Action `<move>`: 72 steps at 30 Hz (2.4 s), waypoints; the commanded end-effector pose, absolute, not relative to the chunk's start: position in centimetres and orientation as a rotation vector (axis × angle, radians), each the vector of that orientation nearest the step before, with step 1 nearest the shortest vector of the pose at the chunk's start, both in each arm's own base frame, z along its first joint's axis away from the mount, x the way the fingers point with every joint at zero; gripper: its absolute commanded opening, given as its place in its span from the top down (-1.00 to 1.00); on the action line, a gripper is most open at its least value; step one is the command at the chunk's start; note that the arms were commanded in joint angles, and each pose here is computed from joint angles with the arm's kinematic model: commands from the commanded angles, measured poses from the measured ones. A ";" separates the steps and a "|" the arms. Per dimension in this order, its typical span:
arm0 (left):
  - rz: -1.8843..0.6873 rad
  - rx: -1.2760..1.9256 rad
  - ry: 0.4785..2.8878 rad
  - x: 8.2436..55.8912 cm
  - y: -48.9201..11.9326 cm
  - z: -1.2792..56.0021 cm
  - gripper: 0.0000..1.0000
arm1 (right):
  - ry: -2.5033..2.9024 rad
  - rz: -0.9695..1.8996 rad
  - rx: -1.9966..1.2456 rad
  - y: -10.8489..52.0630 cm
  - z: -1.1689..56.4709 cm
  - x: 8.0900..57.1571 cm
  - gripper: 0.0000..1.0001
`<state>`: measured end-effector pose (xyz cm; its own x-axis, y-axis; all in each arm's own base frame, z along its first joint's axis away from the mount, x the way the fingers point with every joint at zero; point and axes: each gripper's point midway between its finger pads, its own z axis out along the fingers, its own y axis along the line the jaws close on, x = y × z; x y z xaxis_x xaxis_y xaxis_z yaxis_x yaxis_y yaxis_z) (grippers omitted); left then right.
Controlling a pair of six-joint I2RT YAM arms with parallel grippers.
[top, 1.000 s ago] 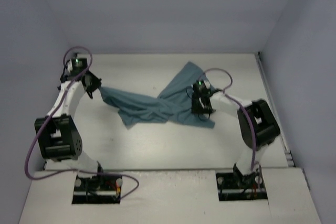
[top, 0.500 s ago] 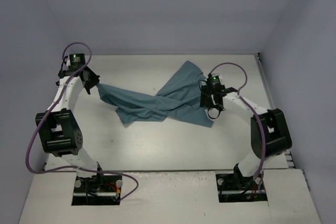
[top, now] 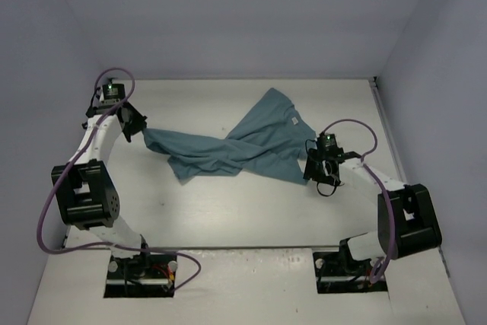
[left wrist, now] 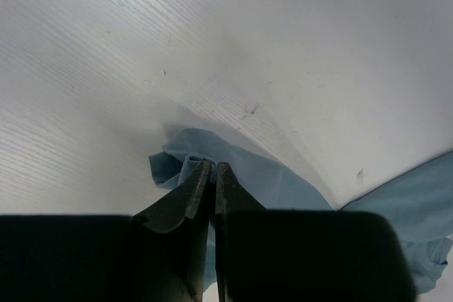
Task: Fold and stack the t-shirts
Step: Flatten out the tshirt
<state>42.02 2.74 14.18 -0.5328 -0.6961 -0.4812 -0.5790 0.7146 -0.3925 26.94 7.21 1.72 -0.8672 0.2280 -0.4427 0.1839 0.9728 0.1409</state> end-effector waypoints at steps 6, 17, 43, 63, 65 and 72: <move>-0.273 -0.912 2.208 41.7 2.9 17.7 1.00 | 2.602 0.283 0.274 9.0 2.3 28.2 0.14; -0.261 -0.908 2.212 41.1 2.9 17.7 1.00 | 2.626 0.247 0.339 8.4 0.8 27.2 0.19; -0.303 -0.768 2.073 42.3 2.8 28.3 1.00 | 2.071 0.064 0.030 6.1 22.9 35.2 1.00; -0.536 -0.174 1.361 32.1 -3.2 61.9 1.00 | 1.202 -0.215 -0.067 1.2 63.7 30.5 1.00; -0.542 -0.132 1.314 30.5 -3.7 63.4 1.00 | 1.140 -0.217 -0.060 0.9 66.1 29.1 1.00; -0.540 -0.018 1.199 24.8 -5.5 66.6 1.00 | 0.985 -0.207 -0.057 0.2 70.9 24.4 1.00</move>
